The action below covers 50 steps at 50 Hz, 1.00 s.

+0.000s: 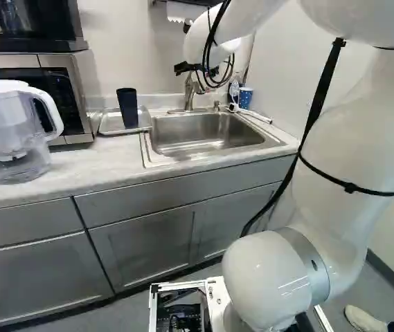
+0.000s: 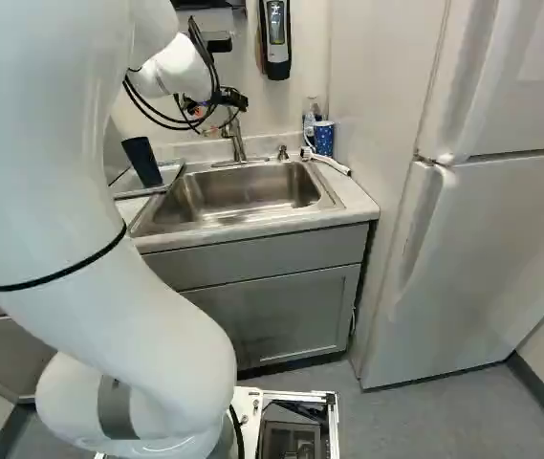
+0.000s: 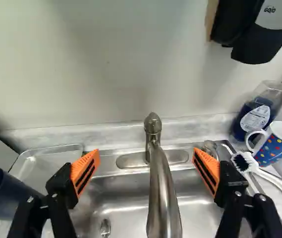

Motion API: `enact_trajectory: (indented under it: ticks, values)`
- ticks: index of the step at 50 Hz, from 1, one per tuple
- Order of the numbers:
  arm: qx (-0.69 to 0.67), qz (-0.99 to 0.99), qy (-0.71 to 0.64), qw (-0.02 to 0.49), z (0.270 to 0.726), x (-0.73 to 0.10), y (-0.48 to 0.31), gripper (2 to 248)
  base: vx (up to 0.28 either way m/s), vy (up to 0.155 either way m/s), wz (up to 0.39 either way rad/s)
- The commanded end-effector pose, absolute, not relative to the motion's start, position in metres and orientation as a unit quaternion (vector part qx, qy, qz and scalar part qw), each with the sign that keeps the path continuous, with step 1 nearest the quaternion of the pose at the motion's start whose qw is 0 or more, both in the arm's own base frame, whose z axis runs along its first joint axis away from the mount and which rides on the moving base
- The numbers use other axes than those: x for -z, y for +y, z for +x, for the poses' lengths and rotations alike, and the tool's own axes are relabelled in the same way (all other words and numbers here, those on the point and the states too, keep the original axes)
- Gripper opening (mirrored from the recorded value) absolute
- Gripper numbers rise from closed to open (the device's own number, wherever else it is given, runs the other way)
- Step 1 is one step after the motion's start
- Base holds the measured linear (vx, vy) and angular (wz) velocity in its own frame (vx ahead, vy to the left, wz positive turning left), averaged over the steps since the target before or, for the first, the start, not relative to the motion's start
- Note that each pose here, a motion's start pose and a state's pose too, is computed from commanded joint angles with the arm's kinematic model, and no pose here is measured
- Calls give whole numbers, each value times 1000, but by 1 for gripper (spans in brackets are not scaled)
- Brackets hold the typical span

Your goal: Rinse the cup and place it in the tray

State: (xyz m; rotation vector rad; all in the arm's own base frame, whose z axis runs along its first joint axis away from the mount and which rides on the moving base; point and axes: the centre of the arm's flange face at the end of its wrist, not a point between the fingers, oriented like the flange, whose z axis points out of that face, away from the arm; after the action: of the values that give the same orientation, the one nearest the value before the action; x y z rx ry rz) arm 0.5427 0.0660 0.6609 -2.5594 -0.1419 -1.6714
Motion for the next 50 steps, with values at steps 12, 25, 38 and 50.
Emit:
enact_trajectory:
  ticks: [12,25,38,50]
  values:
    - [523,-851,-36,30,524,-656,53,247,0,0,0]
    - [486,-873,-26,17,502,-649,41,247,0,0,0]
    - [446,-895,-17,5,482,-642,32,247,0,0,0]
    - [404,-915,-9,-6,465,-635,25,247,0,0,0]
